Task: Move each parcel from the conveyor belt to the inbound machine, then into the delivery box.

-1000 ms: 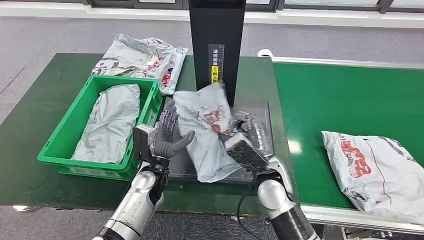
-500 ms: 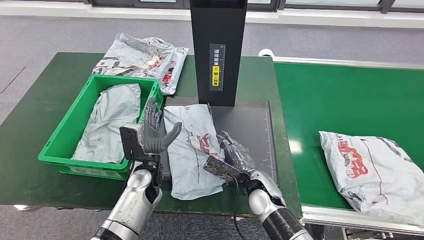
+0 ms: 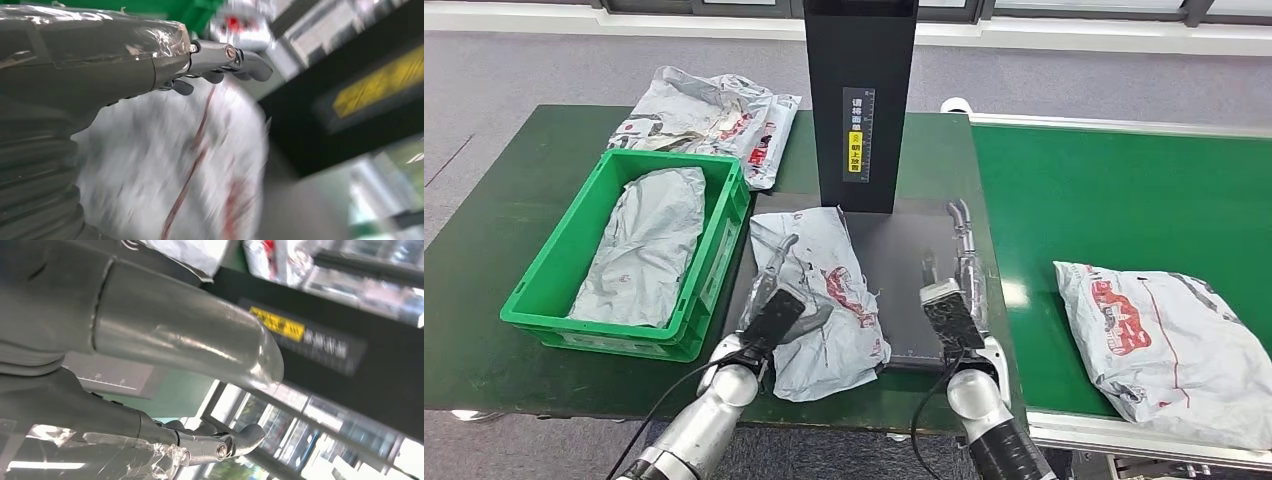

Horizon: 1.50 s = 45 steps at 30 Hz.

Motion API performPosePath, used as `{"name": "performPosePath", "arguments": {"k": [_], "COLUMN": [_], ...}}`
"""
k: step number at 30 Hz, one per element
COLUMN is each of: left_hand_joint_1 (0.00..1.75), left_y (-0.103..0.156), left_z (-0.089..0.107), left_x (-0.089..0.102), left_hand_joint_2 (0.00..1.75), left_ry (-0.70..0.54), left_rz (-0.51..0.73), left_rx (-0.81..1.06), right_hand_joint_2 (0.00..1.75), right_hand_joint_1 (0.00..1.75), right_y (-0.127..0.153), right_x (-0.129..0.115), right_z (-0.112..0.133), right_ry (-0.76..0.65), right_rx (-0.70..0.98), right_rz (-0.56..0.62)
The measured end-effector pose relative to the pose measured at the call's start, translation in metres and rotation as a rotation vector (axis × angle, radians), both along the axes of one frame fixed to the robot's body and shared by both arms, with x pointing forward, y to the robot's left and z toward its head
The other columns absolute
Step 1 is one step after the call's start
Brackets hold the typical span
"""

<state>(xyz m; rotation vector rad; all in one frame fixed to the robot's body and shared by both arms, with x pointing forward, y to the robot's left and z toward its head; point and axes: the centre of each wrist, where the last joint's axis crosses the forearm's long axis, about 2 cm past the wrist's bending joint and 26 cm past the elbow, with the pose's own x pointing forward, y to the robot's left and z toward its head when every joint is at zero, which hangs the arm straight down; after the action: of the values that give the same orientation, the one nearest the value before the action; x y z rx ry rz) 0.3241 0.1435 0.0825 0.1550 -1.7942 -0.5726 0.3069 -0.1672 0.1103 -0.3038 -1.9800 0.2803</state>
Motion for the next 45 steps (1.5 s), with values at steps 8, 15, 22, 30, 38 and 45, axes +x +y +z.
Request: {"name": "performPosePath", "arguments": {"k": [8, 15, 22, 30, 38, 45], "left_hand_joint_1": [0.00, 0.01, 1.75, 1.75, 1.75, 1.75], "left_y": [-0.006, -0.012, -0.013, 0.003, 0.041, 0.100], "left_z": [-0.021, -0.018, -0.019, -0.005, 0.075, 0.152], "left_x": [-0.004, 0.006, 0.006, 0.014, 0.043, 0.036], "left_hand_joint_2": [1.75, 1.75, 1.75, 1.75, 1.75, 1.75], "left_ry": [0.080, 0.085, 0.071, -0.155, -0.636, -1.057], "left_rz": [-0.054, -0.063, -0.074, 0.177, 0.377, 0.598], "left_rx": [0.339, 0.694, 0.769, 0.586, 0.405, 0.393], "right_hand_joint_2": [1.75, 1.75, 1.75, 1.75, 1.75, 1.75], "right_hand_joint_1": [0.00, 0.00, 0.00, 0.00, 0.00, 0.00], "right_y": [-0.010, -0.011, -0.011, -0.014, -0.015, -0.015], "right_x": [-0.007, -0.016, -0.022, -0.033, -0.034, -0.033], "right_z": [-0.003, -0.003, -0.001, -0.003, -0.003, -0.003], "right_ry": [0.019, 0.010, 0.012, 0.017, -0.020, -0.046], "right_rx": [0.117, 0.123, 0.118, 0.113, 0.149, 0.166], "right_rz": [-0.027, -0.031, -0.023, -0.036, -0.053, -0.059]}}
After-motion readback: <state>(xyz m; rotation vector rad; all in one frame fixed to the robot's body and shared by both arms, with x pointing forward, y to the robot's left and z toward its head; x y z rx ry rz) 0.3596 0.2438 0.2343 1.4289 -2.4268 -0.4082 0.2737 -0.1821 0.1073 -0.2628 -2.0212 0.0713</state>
